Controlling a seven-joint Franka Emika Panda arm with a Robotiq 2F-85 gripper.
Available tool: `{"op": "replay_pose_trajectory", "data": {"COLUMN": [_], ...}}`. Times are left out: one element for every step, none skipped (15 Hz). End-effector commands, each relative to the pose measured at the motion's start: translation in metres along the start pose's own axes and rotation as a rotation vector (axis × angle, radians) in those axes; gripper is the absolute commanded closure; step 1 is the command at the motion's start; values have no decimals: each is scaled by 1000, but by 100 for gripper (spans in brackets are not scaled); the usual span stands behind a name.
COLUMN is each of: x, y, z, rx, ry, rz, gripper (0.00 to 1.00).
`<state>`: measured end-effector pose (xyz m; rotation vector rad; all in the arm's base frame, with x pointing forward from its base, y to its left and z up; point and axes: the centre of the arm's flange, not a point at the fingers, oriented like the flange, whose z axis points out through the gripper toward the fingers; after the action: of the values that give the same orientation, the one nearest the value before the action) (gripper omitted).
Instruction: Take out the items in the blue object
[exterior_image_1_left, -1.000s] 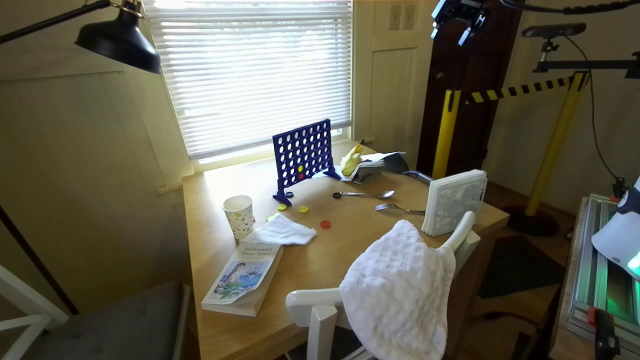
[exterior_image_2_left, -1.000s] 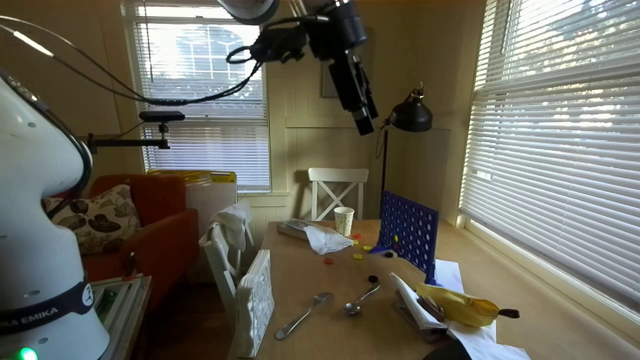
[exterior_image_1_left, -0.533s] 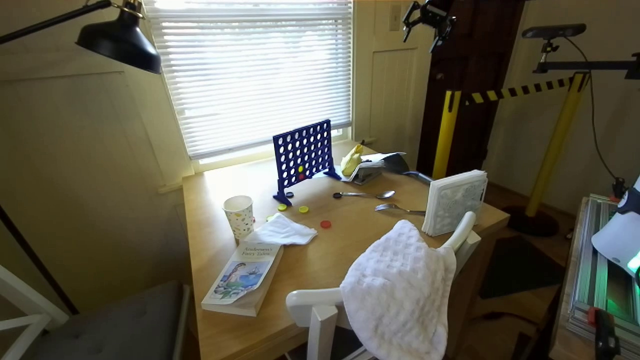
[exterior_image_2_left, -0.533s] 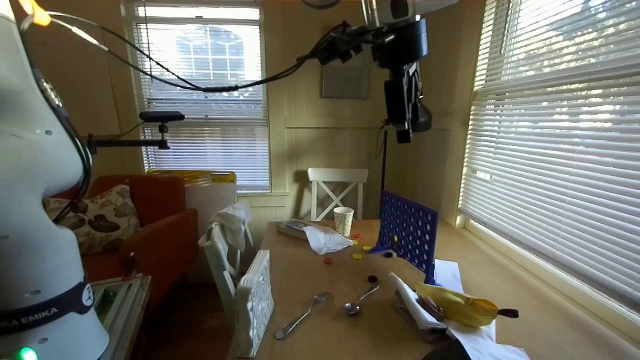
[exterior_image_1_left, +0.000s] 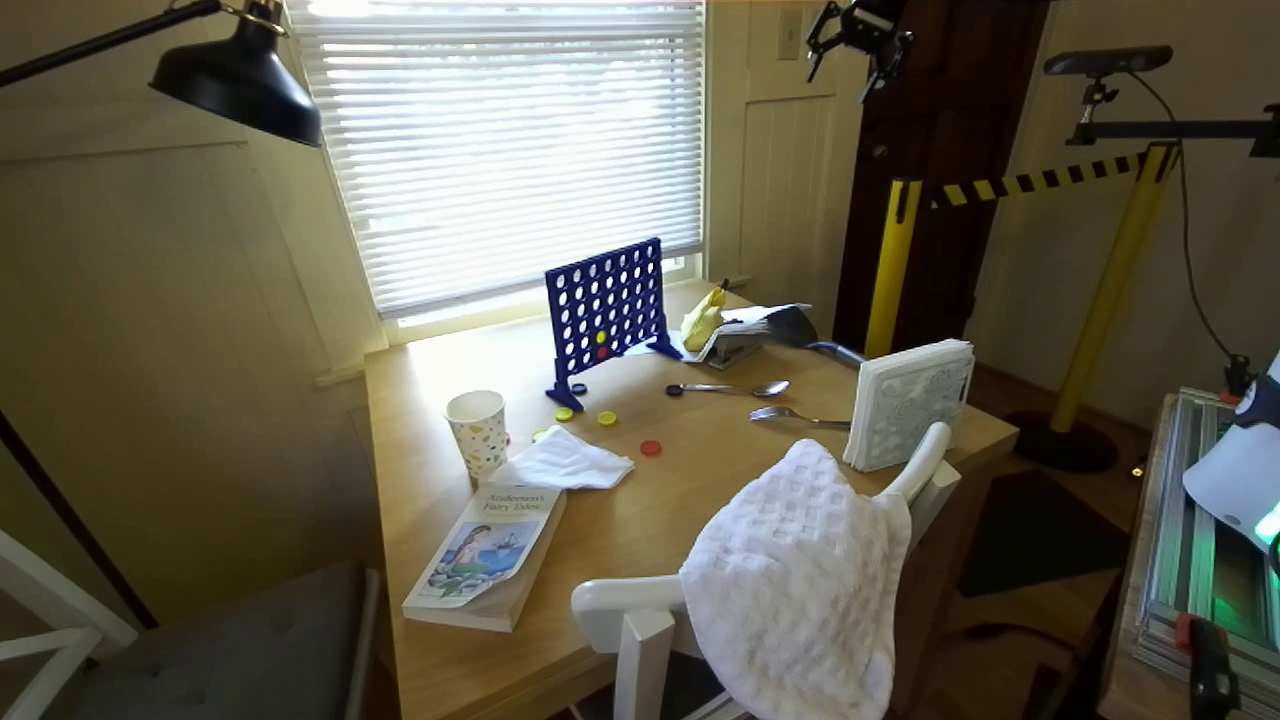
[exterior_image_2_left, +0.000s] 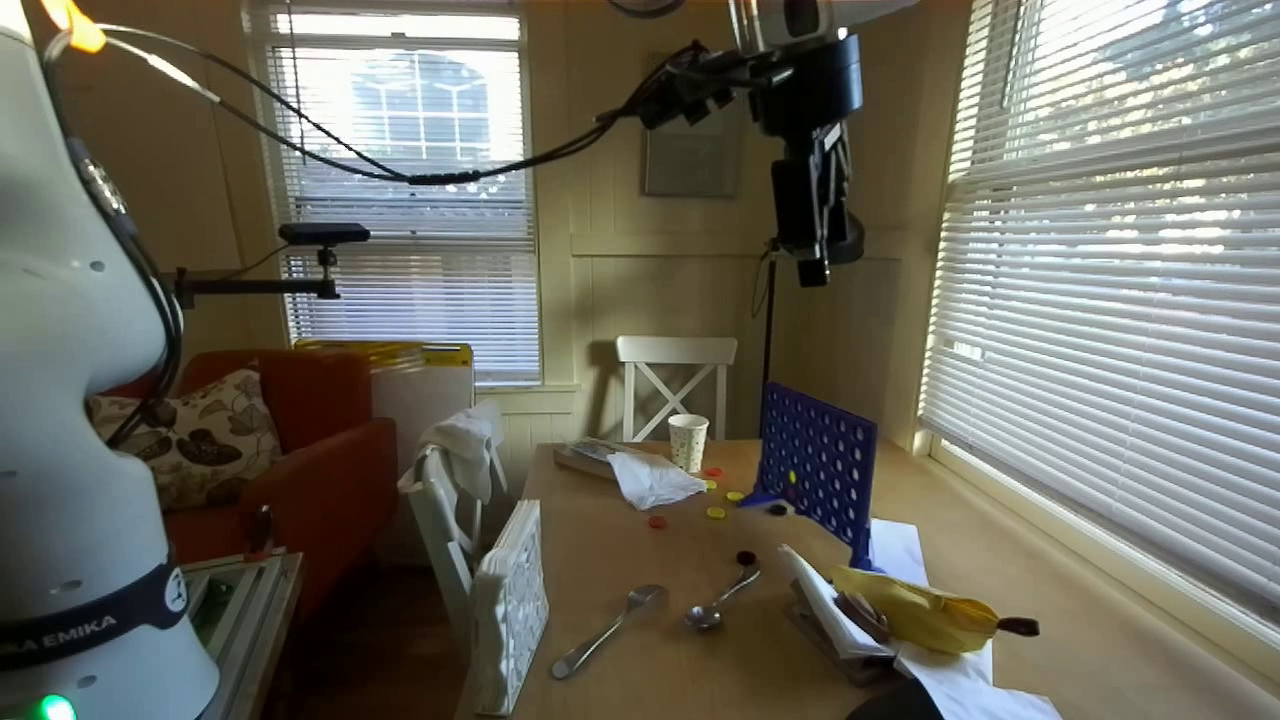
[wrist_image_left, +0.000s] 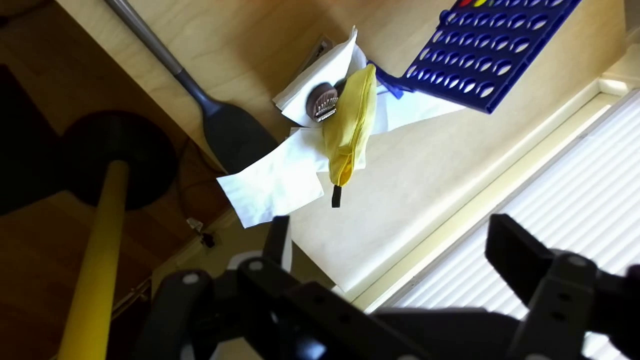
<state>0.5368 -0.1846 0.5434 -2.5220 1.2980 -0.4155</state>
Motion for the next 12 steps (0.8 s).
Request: {"op": "replay_pose_trajectory", "data": {"x": [55, 72, 83, 92, 101, 106, 116, 121, 125, 128, 131, 136], "y": [-16, -17, -16, -18, -23, -27, -36, -48, -60, -71, -81, -93], "z": [16, 21, 31, 41, 52, 61, 75, 85, 100, 108, 116, 125], "rx": [-17, -48, -77, -111, -132, -138, -127, -116, -81, -51, -15, 24], "ry": [-37, -55, -84, -105, -132, -157, -188, -210, -240, -267, -291, -318], "rz": [184, 224, 260, 295, 322, 336, 333, 337, 325, 318, 312, 310], "gripper": [0, 0, 0, 0, 0, 0, 0, 0, 0, 0, 0, 0]}}
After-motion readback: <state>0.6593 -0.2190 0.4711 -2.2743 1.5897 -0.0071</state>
